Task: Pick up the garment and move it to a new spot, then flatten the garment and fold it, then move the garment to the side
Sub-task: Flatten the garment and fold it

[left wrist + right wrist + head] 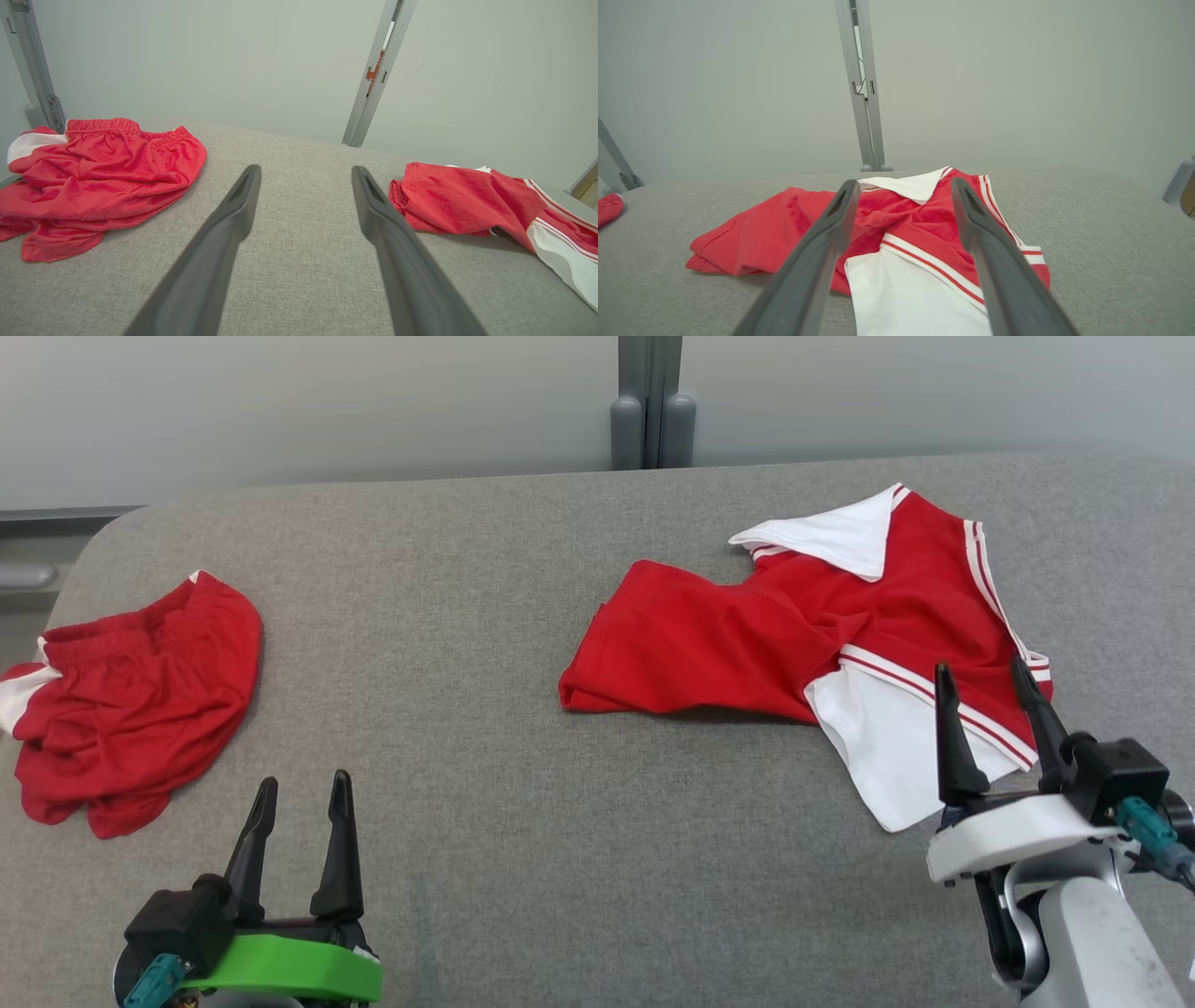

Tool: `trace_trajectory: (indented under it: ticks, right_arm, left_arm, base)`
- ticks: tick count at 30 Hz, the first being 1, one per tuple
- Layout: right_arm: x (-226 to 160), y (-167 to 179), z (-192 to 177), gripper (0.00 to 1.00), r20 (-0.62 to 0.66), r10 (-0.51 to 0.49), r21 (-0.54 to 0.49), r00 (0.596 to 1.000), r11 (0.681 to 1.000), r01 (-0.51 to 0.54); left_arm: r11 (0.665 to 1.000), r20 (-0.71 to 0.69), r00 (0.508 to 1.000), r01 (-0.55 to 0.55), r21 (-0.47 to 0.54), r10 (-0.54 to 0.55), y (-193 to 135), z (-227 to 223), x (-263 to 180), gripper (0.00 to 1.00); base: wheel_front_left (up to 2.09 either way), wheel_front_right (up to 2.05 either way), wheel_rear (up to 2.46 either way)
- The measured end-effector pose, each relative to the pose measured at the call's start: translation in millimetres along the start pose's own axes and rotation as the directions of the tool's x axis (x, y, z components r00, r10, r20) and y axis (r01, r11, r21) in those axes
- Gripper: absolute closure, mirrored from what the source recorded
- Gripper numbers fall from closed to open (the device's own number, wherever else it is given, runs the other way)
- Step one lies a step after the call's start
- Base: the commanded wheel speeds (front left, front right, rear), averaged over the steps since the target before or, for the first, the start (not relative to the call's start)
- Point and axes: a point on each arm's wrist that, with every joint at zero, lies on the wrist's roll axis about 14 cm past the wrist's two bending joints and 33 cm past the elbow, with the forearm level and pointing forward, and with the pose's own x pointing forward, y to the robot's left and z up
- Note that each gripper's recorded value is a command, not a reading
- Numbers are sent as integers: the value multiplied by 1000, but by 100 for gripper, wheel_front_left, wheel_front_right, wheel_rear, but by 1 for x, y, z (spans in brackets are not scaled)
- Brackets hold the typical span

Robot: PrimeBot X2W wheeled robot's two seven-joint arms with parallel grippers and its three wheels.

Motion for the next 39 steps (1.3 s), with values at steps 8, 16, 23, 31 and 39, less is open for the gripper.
trace_trajectory:
  ticks: [8,16,23,31,39]
  right_arm:
    - [-25,12,-5,0,-36,9,-1,999,1000,-9]
    - [-29,11,-1,0,-31,3,-10,1000,1000,-3]
    - [-31,7,-3,0,-43,-9,-12,999,1000,9]
    - [-34,-9,-6,0,-52,-57,-9,997,998,57]
    - [-46,-37,-11,0,-62,-145,-7,987,989,145]
  left_arm:
    - [1000,-13,1000,17,7,-17,-5,-4,0,0]
    - [997,-81,994,75,-2,-75,-21,-21,11,0]
    - [979,-195,959,200,-47,-205,-60,-35,59,0]
    - [948,-340,885,290,-131,-318,-104,-73,97,0]
    - [930,-484,796,337,-145,-364,-129,-118,116,0]
  base:
    - [0,0,0]
    - [0,0,0]
    - [0,0,0]
    - [0,0,0]
    - [0,0,0]
